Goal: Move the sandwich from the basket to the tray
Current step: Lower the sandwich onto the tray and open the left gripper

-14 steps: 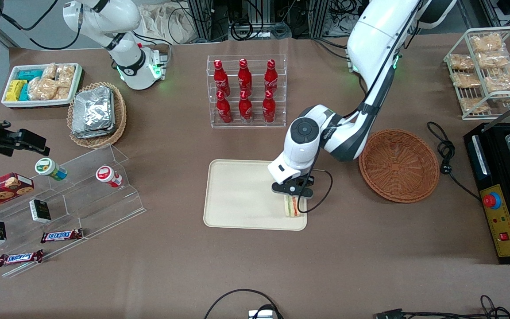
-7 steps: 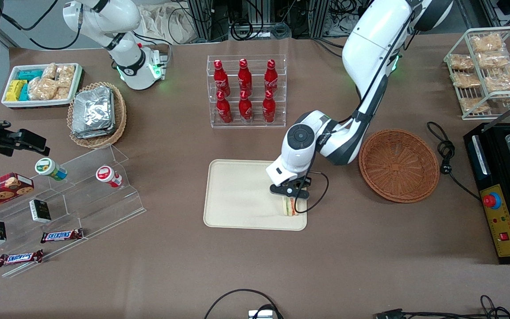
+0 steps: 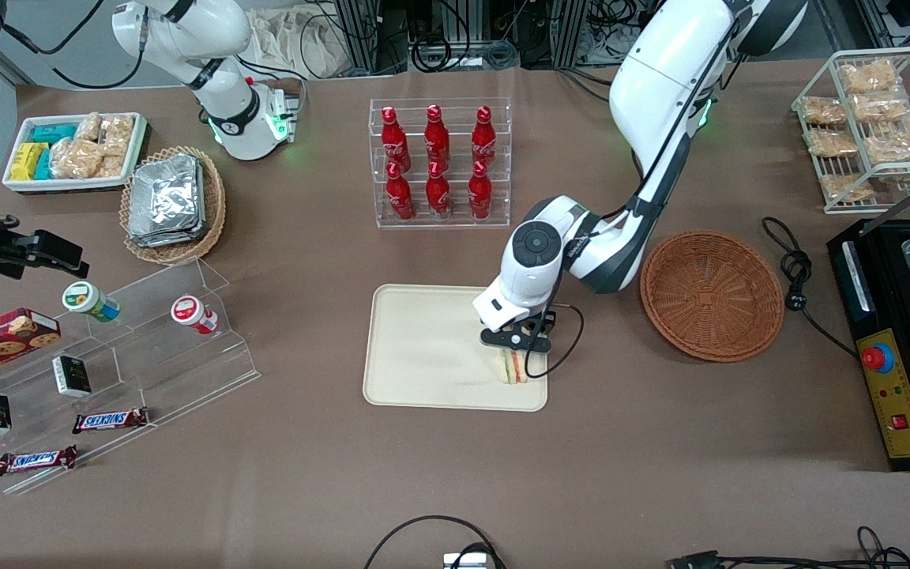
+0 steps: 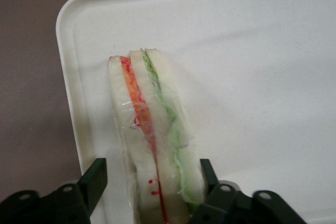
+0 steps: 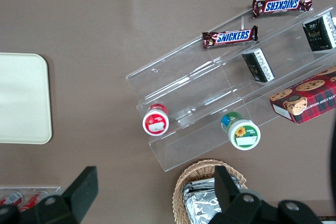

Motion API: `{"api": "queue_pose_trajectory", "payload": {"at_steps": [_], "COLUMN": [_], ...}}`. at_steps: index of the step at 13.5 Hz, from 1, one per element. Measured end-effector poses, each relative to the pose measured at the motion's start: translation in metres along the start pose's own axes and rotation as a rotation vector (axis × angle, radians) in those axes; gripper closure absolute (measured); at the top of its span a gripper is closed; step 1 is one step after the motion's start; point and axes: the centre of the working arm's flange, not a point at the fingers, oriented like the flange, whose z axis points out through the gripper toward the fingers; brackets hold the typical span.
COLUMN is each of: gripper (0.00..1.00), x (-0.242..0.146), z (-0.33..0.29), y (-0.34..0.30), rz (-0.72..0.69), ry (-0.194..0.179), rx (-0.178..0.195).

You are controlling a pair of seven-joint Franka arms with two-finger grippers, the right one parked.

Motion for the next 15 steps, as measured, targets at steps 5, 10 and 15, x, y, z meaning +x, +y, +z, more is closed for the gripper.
{"api": "queue_pose_trajectory", "payload": {"at_steps": [5, 10, 15], "gripper": [0.0, 0.0, 0.0], "x": [0.013, 0.036, 0.061], "z": [-0.017, -0.051, -0.118], "y": [0.005, -0.001, -0.036], "rz": [-0.131, -0.216, -0.324], "ry": [0.032, 0.007, -0.021], "rx": [-0.019, 0.019, 0.073]}}
